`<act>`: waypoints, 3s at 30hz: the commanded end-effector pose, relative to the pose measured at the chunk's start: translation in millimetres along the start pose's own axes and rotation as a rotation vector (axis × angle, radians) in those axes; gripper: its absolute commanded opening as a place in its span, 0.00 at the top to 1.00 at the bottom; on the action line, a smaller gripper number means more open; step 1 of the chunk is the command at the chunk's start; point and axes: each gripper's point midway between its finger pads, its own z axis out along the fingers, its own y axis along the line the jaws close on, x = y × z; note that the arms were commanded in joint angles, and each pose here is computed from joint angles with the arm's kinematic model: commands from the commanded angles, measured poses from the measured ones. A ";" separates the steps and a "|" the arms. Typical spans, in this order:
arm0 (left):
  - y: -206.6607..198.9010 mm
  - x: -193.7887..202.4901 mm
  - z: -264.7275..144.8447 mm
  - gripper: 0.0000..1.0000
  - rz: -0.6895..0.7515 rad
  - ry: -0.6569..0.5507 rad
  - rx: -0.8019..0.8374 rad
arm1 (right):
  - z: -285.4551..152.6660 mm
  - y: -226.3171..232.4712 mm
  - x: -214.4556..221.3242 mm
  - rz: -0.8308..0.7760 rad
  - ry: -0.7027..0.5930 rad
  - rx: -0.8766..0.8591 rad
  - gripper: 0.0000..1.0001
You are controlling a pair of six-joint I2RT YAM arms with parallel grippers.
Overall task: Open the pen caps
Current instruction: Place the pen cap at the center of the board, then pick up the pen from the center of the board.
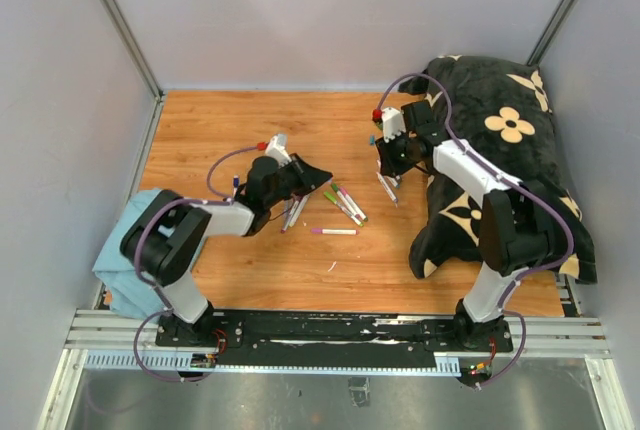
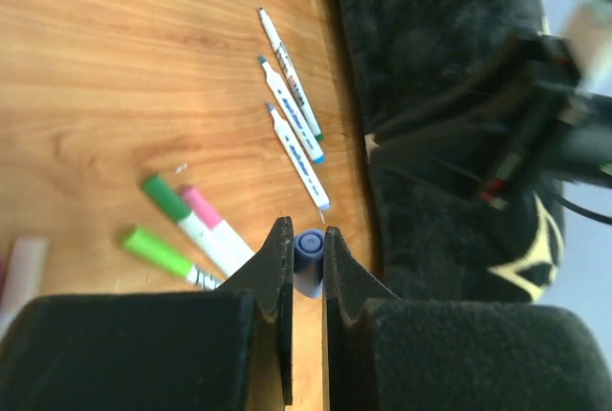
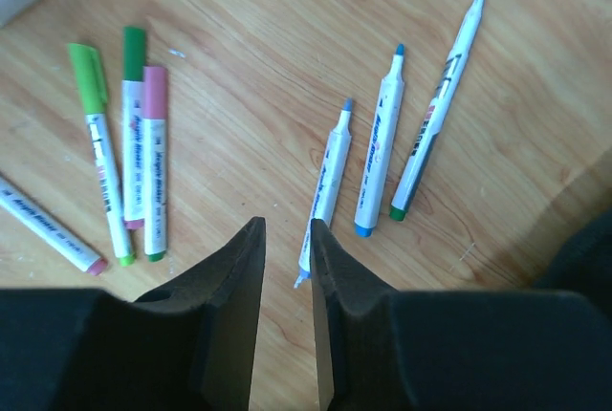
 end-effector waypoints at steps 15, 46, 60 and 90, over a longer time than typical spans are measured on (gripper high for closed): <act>71.7 2.0 187.1 1.00 0.257 0.168 -0.671 | -83.4 -11.2 -37.6 0.002 -0.226 -0.073 0.71; -71.5 -66.9 129.4 0.58 0.373 0.065 -0.310 | -102.6 5.5 -42.0 -0.035 -0.302 -0.176 0.65; -90.9 19.9 -76.5 0.13 0.515 0.091 0.259 | -125.3 69.7 -44.1 -0.159 -0.440 -0.463 0.55; -15.3 38.1 -139.8 0.03 0.338 -0.079 0.112 | 27.5 92.7 27.2 -0.274 0.147 -0.193 0.50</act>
